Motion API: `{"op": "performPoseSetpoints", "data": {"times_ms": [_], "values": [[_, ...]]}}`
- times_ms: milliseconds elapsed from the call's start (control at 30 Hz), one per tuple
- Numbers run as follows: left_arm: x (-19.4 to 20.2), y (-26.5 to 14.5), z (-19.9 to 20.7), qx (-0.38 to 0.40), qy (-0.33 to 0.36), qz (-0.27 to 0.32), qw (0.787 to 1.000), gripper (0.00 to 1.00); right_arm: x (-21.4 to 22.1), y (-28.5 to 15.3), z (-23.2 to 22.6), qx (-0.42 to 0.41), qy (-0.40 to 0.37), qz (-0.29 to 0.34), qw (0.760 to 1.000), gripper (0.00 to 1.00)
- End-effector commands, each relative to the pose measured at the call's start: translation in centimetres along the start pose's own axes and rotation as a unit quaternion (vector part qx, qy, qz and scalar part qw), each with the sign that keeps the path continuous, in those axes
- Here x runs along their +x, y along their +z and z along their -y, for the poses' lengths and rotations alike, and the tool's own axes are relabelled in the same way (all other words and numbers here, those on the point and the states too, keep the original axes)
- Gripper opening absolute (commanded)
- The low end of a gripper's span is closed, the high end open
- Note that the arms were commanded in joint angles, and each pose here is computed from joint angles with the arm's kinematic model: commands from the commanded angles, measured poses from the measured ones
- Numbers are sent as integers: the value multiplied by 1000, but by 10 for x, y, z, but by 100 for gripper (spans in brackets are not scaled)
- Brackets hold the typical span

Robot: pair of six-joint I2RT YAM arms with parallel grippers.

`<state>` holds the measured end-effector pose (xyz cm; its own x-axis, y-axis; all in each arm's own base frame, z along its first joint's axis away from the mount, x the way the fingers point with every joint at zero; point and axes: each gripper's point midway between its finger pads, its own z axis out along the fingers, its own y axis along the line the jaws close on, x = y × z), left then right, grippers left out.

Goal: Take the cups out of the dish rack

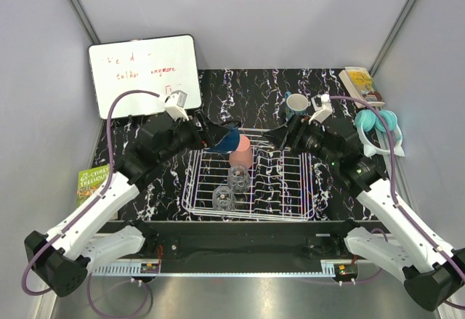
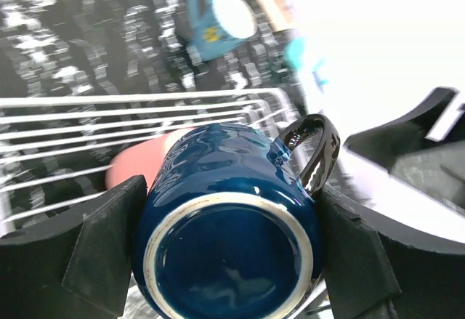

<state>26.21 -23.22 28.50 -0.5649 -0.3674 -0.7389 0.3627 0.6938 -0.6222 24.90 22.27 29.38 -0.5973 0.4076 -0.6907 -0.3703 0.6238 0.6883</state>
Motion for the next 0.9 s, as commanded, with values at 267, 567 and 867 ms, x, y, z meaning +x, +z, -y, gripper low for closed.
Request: {"op": "performPoseSetpoints", "data": {"times_ms": [267, 567, 867], "values": [[-52, 6, 86, 262, -68, 61, 961, 0, 6, -26, -79, -223, 15, -15, 975, 79], [-47, 9, 104, 328, -89, 32, 940, 0, 8, -21, -82, -239, 12, -21, 971, 78], [-40, 4, 108, 352, -99, 16, 931, 0, 3, -4, -83, -247, 5, -20, 969, 77]]}}
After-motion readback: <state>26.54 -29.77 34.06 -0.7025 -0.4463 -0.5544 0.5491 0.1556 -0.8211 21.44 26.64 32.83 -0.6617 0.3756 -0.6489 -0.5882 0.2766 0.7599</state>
